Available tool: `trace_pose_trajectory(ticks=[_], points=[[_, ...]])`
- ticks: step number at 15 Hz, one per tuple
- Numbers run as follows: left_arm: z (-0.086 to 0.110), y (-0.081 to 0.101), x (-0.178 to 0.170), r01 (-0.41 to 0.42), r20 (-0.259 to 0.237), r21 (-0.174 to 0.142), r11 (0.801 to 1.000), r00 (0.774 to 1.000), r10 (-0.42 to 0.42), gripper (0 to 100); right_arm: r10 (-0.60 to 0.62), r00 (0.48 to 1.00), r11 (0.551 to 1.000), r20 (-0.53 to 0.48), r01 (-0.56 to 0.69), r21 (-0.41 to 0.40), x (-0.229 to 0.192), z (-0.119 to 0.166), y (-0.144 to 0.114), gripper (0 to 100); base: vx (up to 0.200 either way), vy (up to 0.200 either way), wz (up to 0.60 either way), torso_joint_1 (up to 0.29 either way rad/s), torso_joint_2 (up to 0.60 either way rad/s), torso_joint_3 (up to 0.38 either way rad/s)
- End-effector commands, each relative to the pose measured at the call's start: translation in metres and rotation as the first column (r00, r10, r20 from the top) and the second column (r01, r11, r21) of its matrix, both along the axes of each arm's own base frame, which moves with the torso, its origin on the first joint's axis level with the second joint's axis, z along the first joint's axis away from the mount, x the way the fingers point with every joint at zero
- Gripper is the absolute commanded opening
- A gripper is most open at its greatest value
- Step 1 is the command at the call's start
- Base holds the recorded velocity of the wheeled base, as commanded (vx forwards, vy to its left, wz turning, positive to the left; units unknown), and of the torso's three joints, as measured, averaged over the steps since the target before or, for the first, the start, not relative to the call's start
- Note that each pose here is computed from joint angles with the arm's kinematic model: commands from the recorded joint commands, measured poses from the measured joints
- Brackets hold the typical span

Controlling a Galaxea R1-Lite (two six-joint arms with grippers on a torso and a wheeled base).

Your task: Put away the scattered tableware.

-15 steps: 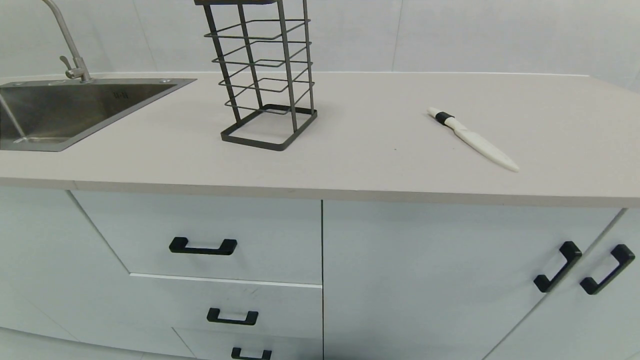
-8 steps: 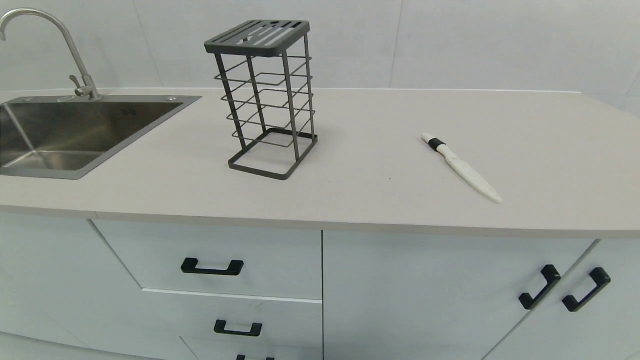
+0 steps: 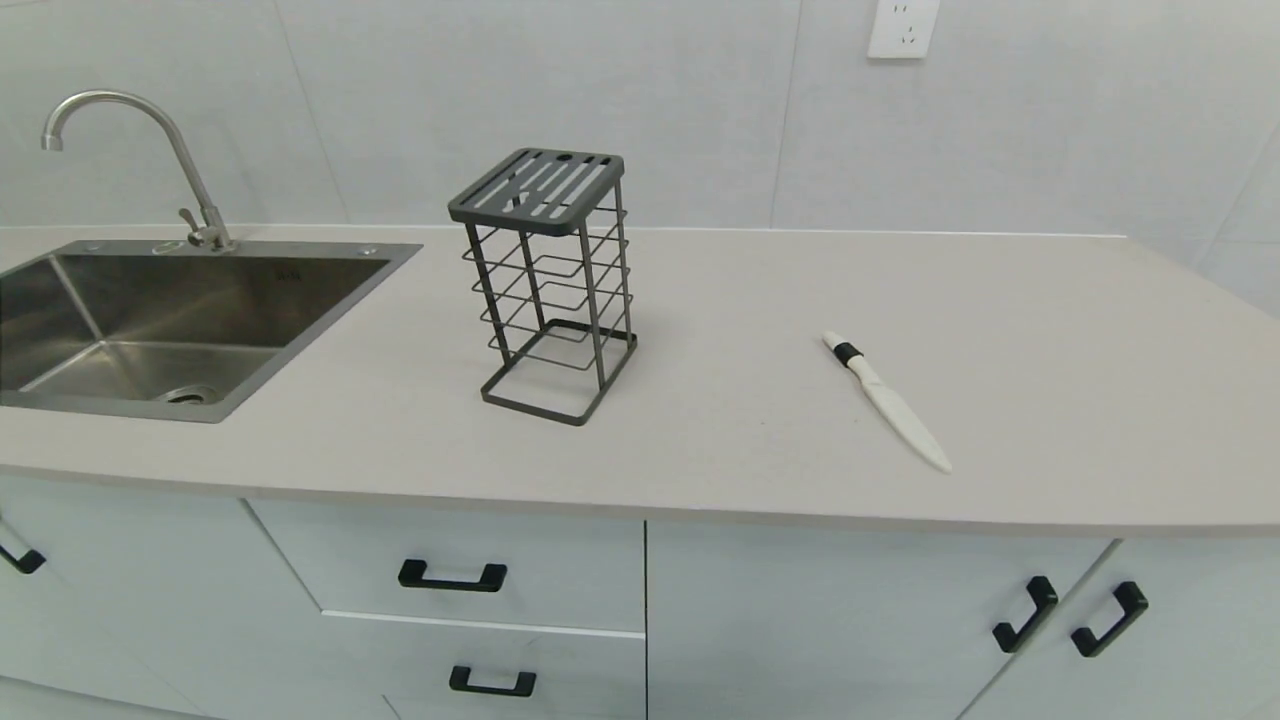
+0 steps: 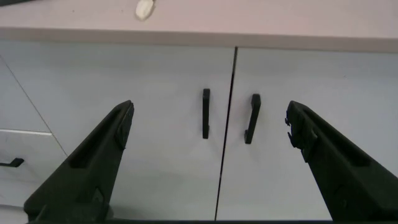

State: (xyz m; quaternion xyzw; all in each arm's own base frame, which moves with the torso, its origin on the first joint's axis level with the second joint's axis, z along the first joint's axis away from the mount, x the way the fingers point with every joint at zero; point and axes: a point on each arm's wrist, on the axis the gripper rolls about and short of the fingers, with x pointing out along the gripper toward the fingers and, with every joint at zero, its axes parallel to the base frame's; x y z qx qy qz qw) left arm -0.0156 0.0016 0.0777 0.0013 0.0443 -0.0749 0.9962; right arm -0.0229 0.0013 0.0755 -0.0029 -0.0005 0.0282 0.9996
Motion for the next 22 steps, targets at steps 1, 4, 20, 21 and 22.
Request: trace_pose_trajectory(ticks=[1,4,20,21,22], points=[[0.0001,0.0000,0.0002,0.000,-0.002,0.000,1.000,1.000,0.000,100,0.000,1.000,1.000,-0.001,0.000,0.000,0.0001,0.0000,0.0000,100,0.000,0.000,0.00,0.373,-0.47,-0.237],[0.0001,0.0000,0.0002,0.000,-0.002,0.000,1.000,1.000,0.000,100,0.000,1.000,1.000,-0.001,0.000,0.000,0.0001,0.0000,0.0000,100,0.000,0.000,0.00,0.291,-0.50,-0.235],[0.0001,0.0000,0.0002,0.000,-0.002,0.001,1.000,1.000,0.000,100,0.000,1.000,1.000,-0.001,0.000,0.000,0.0001,0.0000,0.0000,100,0.000,0.000,0.00,0.259,-0.50,-0.242],[0.0003,-0.0001,0.0002,0.002,0.000,0.002,1.000,1.000,-0.002,100,0.000,1.000,1.000,-0.001,0.000,0.000,0.0001,0.0000,0.0000,100,0.000,0.000,0.00,0.000,0.00,0.000],[0.0003,0.0000,0.0002,0.000,0.000,0.002,1.000,1.000,0.000,100,0.000,1.000,1.000,-0.001,0.000,0.000,0.0001,0.0000,0.0000,100,0.000,0.000,0.00,0.000,0.00,0.000]])
